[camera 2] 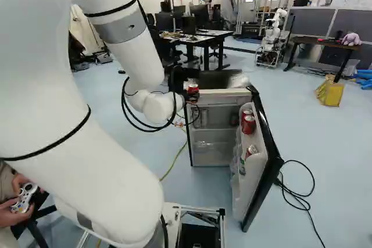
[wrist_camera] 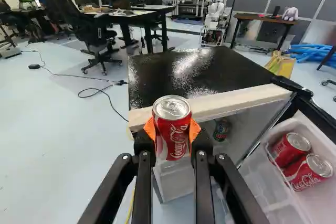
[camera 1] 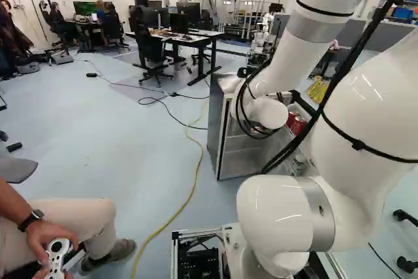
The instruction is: Grab a drink from the fridge
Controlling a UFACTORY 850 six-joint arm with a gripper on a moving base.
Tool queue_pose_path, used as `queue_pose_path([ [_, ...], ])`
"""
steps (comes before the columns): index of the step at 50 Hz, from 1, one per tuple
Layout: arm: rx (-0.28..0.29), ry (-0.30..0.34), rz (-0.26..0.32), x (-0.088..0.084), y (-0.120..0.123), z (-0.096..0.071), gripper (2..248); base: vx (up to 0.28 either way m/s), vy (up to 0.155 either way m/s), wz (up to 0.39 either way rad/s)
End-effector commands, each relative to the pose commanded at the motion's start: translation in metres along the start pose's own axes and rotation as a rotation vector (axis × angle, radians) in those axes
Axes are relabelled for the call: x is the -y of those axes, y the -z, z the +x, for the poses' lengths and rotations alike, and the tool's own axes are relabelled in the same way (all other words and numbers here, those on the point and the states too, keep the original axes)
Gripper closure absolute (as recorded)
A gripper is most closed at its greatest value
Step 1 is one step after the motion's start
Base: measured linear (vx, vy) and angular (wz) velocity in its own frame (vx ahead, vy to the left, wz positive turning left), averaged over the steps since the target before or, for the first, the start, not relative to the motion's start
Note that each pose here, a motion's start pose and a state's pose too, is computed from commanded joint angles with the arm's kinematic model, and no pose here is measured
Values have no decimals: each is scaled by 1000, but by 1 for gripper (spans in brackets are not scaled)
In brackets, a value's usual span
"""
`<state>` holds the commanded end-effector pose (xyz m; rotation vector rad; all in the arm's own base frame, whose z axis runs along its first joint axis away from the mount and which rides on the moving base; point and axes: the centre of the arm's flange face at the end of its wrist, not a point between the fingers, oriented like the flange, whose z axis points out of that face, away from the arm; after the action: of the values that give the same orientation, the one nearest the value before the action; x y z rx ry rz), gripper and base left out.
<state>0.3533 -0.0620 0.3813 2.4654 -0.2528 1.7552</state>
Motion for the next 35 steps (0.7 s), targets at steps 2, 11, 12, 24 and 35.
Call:
queue_pose_path([
  [2,-5,0,0,0,1,2,169,0,0,0],
  [11,-30,-2,-4,-2,4,10,169,0,0,0],
  [12,-32,-3,-5,-2,4,11,169,0,0,0],
  [24,-39,-6,-12,-5,4,21,169,0,0,0],
  [35,-23,-9,-18,-7,-1,31,169,0,0,0],
])
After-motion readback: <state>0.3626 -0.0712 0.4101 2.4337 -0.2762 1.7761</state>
